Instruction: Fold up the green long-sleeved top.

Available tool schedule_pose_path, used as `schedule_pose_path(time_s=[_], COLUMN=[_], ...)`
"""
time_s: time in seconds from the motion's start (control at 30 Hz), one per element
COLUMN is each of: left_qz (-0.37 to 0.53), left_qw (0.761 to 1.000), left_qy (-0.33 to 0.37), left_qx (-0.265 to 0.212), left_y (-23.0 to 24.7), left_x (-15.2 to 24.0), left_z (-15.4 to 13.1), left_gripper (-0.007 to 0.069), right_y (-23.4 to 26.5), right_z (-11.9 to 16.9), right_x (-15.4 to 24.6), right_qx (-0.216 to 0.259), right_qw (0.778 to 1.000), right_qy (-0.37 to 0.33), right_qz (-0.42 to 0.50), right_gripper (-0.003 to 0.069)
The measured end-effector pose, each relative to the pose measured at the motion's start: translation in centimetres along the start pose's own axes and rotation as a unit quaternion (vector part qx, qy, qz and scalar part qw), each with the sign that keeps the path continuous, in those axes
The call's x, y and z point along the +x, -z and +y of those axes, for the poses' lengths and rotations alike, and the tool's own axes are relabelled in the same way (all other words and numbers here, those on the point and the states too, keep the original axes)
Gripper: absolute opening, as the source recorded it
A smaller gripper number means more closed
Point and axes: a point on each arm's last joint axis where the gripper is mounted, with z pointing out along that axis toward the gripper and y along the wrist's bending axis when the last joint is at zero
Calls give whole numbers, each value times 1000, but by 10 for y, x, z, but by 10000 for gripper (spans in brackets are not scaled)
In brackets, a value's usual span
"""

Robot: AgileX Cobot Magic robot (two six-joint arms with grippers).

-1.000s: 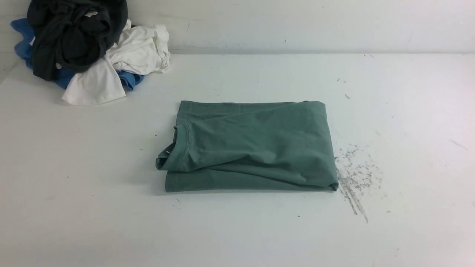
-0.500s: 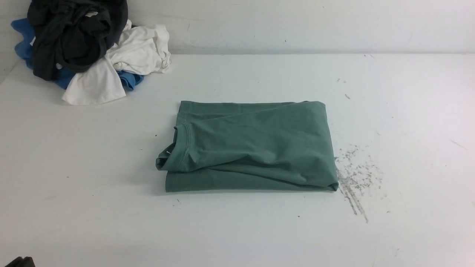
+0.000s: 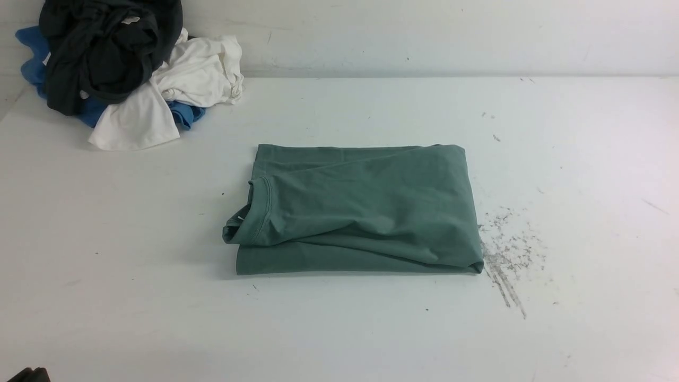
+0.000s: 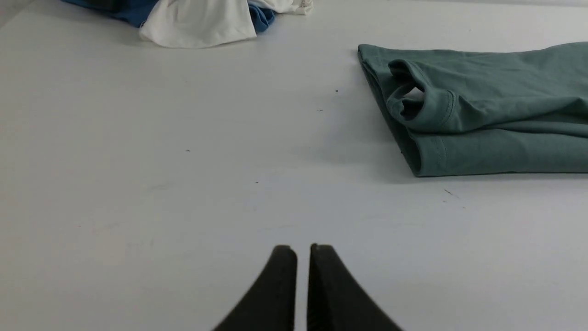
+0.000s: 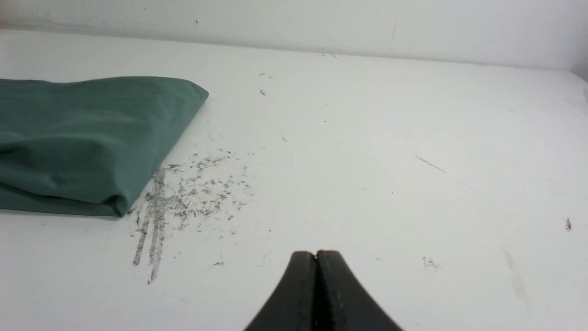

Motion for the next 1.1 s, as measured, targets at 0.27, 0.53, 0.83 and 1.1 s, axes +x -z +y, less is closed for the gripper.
schedule_pose_path(time_s=[0.27, 0.53, 0.83, 1.1], left_qz=[0, 1, 1, 1], left_qw=[999, 999, 999, 999], left_qy=[-41, -43, -43, -43], left_qx=[0, 1, 1, 1], left_y=[0, 0, 0, 0], left_x=[0, 0, 0, 0], left_z=[0, 0, 0, 0], left_gripper=[26, 26, 26, 26], right_y=[0, 0, 0, 0], right_z=[0, 0, 0, 0], right_x=[0, 0, 0, 0], right_qx=[0, 0, 0, 0], right_qw=[1000, 1000, 1000, 1000], right_qy=[0, -12, -14, -14], right_qz=[0, 0, 0, 0], right_gripper=[-14, -14, -14, -14])
